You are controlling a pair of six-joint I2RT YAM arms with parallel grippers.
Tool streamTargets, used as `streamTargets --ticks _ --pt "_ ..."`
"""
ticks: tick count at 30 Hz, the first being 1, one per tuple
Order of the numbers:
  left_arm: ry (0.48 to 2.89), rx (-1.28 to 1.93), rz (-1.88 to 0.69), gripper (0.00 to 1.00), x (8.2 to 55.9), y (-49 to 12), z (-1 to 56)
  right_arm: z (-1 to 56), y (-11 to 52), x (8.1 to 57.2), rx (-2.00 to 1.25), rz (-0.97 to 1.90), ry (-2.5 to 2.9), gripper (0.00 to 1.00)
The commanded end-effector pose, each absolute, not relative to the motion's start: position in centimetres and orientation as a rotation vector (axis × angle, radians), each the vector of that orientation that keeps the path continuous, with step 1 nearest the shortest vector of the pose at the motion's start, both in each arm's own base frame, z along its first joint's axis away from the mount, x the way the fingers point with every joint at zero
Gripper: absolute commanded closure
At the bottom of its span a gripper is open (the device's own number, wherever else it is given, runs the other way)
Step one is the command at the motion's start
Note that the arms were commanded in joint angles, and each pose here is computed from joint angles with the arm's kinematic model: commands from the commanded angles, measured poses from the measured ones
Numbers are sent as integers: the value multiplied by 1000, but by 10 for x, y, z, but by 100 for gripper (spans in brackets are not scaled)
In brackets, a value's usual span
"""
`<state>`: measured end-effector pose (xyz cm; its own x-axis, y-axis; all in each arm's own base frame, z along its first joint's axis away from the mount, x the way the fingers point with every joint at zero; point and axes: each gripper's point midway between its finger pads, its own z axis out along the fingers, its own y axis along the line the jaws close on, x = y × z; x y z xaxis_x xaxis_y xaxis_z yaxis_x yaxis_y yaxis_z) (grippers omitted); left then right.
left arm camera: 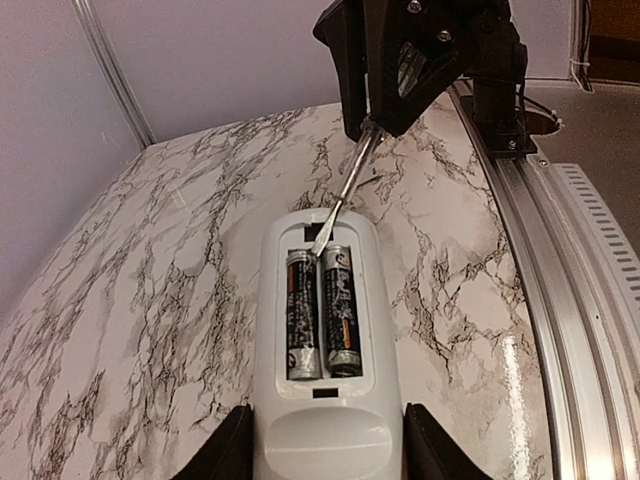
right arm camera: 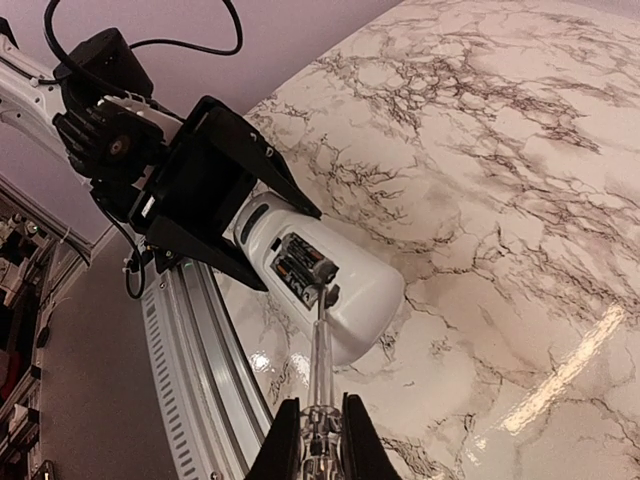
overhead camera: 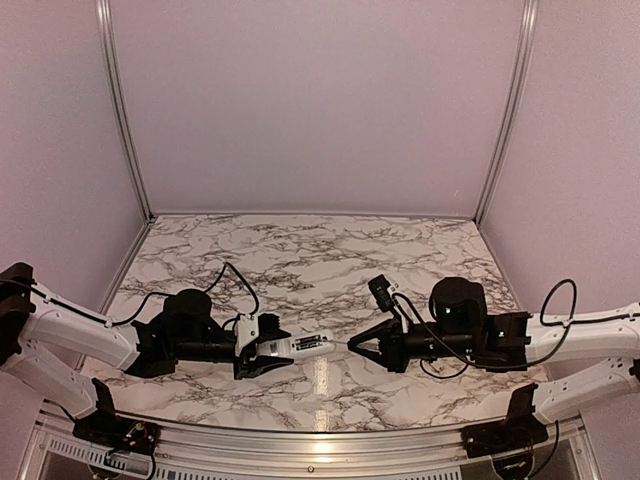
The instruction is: Unload the batteries from the remote control
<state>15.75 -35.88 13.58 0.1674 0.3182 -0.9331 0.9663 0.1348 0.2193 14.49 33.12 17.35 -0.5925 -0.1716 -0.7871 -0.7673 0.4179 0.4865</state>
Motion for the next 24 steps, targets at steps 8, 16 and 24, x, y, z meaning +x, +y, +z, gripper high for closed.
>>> streamTargets --ticks 8,16,24 --pt "1109 1364 -940 100 135 -384 189 201 342 151 -759 1239 1887 100" --pt "1125 1370 -951 100 138 -389 186 205 345 147 -765 1281 1844 100" --pt "1169 1370 -899 100 148 -392 176 212 338 152 -749 1225 1864 100"
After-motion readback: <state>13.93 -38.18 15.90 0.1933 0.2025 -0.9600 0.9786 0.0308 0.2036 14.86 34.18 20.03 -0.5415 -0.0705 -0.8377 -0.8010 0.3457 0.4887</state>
